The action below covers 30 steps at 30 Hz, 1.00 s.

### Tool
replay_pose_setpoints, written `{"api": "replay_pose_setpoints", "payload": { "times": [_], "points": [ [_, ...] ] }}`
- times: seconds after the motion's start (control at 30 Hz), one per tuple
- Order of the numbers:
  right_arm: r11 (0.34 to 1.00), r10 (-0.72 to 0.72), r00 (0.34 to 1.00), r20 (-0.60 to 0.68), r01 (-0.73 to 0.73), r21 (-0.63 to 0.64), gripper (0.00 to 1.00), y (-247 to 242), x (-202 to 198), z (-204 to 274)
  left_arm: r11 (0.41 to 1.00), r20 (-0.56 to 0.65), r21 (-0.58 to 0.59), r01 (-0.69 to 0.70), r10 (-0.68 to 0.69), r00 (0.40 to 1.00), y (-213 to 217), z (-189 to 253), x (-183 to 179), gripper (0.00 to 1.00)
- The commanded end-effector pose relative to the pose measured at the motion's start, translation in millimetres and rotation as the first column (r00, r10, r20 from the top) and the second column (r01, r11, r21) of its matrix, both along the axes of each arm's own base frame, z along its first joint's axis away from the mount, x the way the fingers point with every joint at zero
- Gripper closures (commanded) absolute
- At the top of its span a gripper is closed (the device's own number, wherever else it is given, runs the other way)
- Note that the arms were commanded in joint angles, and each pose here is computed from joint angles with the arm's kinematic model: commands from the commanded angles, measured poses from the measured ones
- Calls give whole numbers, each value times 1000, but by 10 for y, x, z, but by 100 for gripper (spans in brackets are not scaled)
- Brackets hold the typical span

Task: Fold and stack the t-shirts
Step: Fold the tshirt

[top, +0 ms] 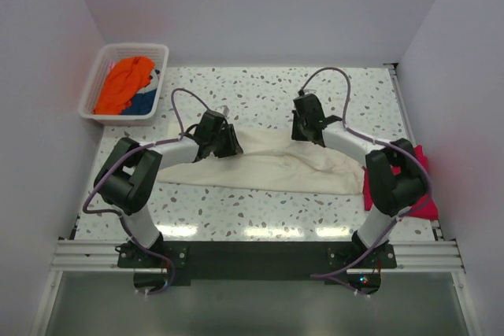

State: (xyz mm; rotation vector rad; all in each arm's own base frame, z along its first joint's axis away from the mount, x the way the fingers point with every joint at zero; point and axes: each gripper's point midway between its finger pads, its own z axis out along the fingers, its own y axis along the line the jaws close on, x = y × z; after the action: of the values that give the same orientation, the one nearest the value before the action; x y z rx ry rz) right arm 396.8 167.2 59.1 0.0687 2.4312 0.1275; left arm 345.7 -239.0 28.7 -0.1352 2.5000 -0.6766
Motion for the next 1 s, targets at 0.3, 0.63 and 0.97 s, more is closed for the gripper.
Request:
{"api": "replay_pose_setpoints", "payload": {
  "times": [0.3,0.63,0.97],
  "points": [
    [985,12,997,71,-24,170,100,207,-623,409,1000,76,-29,5,-3,997,-58,292,88,64],
    [974,82,996,42,-89,207,70,566,-983,212,999,84,-33,8,-5,996,-72,323,110,64],
    [994,-13,972,236,-14,111,41,47,-983,1053,994,175,-68,88,-75,982,-229,597,93,59]
  ]
}}
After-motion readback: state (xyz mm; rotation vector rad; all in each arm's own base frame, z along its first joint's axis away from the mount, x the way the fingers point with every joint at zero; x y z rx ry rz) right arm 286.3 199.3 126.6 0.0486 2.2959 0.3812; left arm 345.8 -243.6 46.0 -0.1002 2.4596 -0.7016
